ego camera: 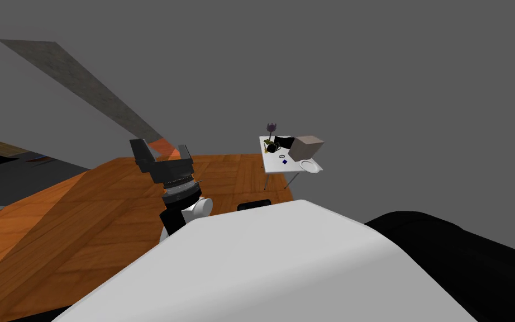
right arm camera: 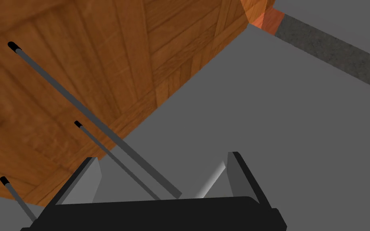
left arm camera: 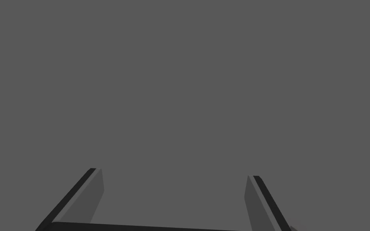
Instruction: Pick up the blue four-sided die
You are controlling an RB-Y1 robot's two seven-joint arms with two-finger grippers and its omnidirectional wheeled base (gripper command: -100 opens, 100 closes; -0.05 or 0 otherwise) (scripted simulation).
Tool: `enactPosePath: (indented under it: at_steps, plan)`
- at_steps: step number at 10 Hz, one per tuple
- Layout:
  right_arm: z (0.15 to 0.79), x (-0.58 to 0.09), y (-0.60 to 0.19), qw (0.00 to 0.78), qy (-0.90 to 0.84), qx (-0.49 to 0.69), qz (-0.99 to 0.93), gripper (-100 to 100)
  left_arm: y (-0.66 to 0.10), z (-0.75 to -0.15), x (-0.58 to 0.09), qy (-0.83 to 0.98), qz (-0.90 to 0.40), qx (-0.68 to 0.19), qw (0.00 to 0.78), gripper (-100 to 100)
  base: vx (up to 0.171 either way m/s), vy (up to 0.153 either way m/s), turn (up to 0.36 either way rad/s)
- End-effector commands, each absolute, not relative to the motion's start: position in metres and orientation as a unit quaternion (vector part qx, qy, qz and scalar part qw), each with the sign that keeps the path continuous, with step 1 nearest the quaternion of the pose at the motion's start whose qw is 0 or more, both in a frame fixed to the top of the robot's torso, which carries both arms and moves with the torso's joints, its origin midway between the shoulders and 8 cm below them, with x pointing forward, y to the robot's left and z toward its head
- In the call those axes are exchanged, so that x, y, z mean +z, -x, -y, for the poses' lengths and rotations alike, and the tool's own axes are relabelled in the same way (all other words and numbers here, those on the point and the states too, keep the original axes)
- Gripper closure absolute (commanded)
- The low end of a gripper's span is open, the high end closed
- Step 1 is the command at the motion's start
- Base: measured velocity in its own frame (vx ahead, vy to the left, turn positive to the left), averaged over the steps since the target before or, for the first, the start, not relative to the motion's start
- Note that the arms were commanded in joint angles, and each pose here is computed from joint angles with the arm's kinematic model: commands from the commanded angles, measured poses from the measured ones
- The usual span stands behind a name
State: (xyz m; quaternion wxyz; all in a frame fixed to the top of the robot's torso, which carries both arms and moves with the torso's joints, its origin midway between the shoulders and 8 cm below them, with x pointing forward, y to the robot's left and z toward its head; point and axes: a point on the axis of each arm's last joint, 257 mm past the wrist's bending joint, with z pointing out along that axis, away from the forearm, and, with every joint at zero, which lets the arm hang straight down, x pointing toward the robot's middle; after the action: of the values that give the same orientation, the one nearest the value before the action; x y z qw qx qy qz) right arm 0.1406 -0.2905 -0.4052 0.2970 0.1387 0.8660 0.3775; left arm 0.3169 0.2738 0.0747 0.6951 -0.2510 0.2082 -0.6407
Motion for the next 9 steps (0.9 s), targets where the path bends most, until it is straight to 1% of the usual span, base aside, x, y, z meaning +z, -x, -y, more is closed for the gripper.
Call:
enactPosePath:
  at_steps: [1, 4, 7, 8, 9]
  plan:
    - [0.32, -0.42, -0.121, 0.276, -0.122, 0.341, -0.89, -100, -0.317, -0.274, 0.075, 0.251, -0.208, -0.641, 0.695, 0, 0.058, 0.119, 0.037]
    - [0.364, -0.431, -0.102, 0.25, -0.097, 0.294, -0.918, -100, -0.317, -0.274, 0.075, 0.251, -0.208, -0.641, 0.695, 0, 0.06, 0.106, 0.013]
    - [0.425, -0.439, -0.078, 0.216, -0.058, 0.227, -0.948, -100, -0.317, -0.274, 0.075, 0.251, -0.208, -0.641, 0.695, 0, 0.082, 0.116, 0.015]
    - [0.436, -0.438, -0.075, 0.211, -0.054, 0.217, -0.952, -100, -0.317, -0.274, 0.075, 0.251, -0.208, -0.641, 0.695, 0, 0.074, 0.109, 0.008]
    - [0.463, -0.439, -0.067, 0.199, -0.039, 0.188, -0.961, -100, -0.317, -0.274, 0.075, 0.251, -0.208, -0.641, 0.695, 0, 0.117, 0.126, 0.007]
